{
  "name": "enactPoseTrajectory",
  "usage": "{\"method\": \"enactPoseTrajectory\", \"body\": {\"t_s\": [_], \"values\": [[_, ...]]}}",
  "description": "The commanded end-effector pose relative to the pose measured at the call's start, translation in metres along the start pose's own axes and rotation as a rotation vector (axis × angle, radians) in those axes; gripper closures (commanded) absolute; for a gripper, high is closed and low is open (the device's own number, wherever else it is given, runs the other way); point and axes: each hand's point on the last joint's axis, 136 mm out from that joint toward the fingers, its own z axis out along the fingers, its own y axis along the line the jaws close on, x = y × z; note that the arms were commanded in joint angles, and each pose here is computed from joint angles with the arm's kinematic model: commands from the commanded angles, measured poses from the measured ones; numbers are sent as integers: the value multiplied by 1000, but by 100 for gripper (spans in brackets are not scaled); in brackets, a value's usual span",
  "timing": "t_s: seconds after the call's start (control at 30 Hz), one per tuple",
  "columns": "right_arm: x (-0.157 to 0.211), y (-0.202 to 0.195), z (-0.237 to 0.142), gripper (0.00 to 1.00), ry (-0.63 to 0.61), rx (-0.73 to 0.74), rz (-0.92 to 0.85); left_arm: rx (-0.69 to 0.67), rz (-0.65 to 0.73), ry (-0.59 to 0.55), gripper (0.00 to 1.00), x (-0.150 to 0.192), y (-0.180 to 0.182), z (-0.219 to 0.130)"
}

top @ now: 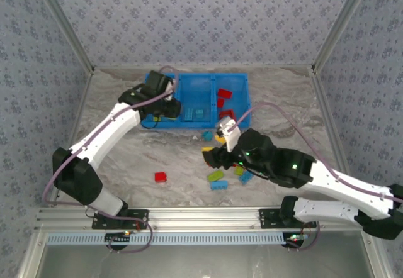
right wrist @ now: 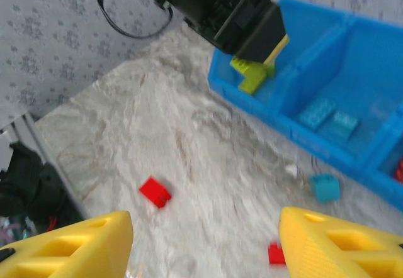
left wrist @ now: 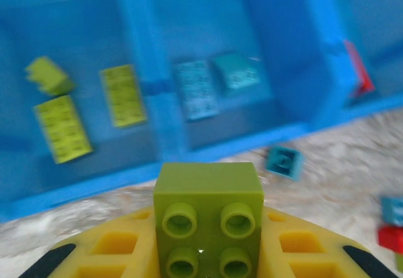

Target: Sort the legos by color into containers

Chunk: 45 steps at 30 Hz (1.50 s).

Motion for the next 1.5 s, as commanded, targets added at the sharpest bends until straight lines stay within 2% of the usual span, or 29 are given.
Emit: {"method": "enactPoseTrajectory", "body": {"t_s": [0.0,0.07,0.23,0.47,0.73,1.1,1.3,1.47], "values": [[-53,11,18,35,-208,57,-83,-20,-122,-24,69,-11,34,5],[-61,20,38,34,-222,87,-127,-39,-180,-49,69,-24,56,16],[-68,37,78,33,-257,131,-153,-95,-245,-63,70,-53,83,49],[-76,44,119,32,-267,161,-123,-134,-258,-36,70,-82,94,106],[-76,36,152,31,-241,224,-94,-176,-288,-22,70,-104,110,145],[-66,23,178,30,-194,269,-47,-89,-301,53,69,-94,102,189],[-60,-8,185,29,-157,445,-22,-46,-305,77,65,-83,98,201],[-55,-13,201,29,-116,484,-43,-32,-315,99,60,-75,99,206]]}}
